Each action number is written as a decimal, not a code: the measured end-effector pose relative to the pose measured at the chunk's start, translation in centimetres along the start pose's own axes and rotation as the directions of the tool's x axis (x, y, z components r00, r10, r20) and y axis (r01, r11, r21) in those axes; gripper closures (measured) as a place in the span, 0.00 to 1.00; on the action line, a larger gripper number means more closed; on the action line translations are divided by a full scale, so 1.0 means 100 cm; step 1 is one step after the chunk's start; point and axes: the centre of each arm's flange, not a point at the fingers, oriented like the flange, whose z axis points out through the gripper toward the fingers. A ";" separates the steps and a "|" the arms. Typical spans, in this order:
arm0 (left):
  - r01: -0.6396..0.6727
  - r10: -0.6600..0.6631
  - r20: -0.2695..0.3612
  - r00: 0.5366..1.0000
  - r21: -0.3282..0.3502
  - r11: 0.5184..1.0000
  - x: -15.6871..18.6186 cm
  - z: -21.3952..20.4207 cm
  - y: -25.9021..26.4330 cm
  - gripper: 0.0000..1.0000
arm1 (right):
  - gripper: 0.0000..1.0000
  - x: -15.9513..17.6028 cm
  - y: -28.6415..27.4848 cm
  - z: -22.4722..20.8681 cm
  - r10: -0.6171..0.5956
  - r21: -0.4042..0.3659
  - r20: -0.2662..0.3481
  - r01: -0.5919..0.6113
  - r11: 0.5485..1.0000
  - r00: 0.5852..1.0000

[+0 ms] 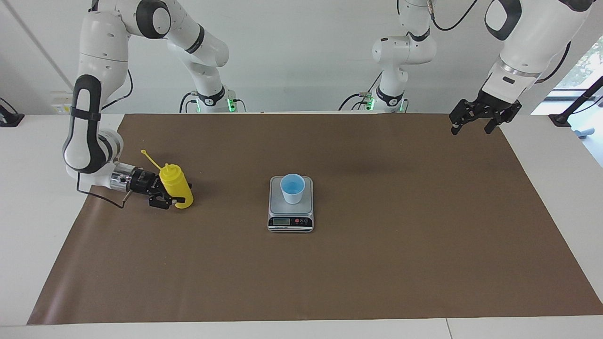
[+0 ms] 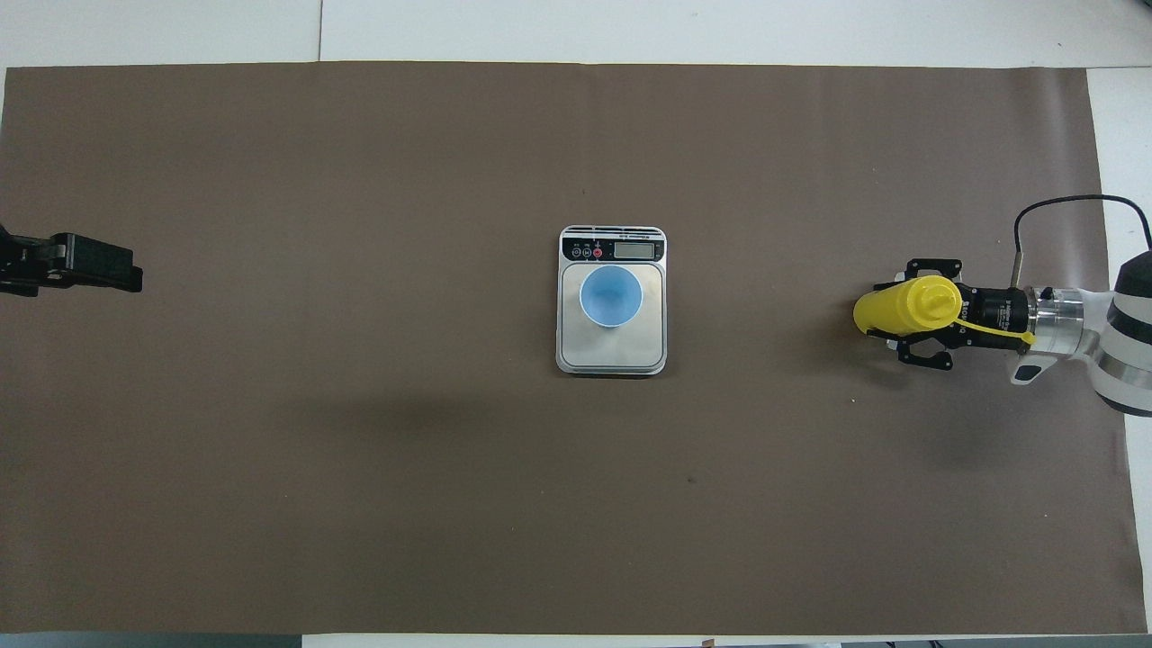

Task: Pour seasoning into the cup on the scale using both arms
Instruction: 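Lift the yellow bottle with the right gripper and carry it over the cup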

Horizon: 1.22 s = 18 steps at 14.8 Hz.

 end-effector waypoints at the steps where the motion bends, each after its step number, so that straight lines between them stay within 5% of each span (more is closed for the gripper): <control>1: -0.013 0.013 0.010 1.000 0.000 1.000 -0.001 0.001 0.000 0.00 | 0.37 -0.008 -0.006 0.003 -0.012 0.003 -0.029 0.013 1.000 1.000; 5: -0.035 0.035 0.014 0.999 -0.002 0.999 -0.001 0.002 0.002 0.00 | 0.43 -0.069 -0.037 0.034 -0.010 0.003 -0.151 0.011 1.000 0.988; 7: -0.036 0.037 0.014 0.999 -0.002 0.999 -0.001 0.002 0.003 0.00 | 0.50 -0.108 -0.050 0.054 0.015 -0.002 -0.273 -0.017 1.000 0.962; 12: -0.035 0.035 0.017 0.999 -0.002 0.999 -0.002 0.002 0.002 0.00 | 0.50 -0.214 -0.067 0.130 0.022 -0.019 -0.565 -0.040 0.999 0.825; 18: -0.034 0.034 0.019 0.999 -0.002 0.999 -0.002 0.002 0.002 0.00 | 0.50 -0.234 -0.065 0.186 -0.138 -0.126 -0.745 0.066 0.990 0.652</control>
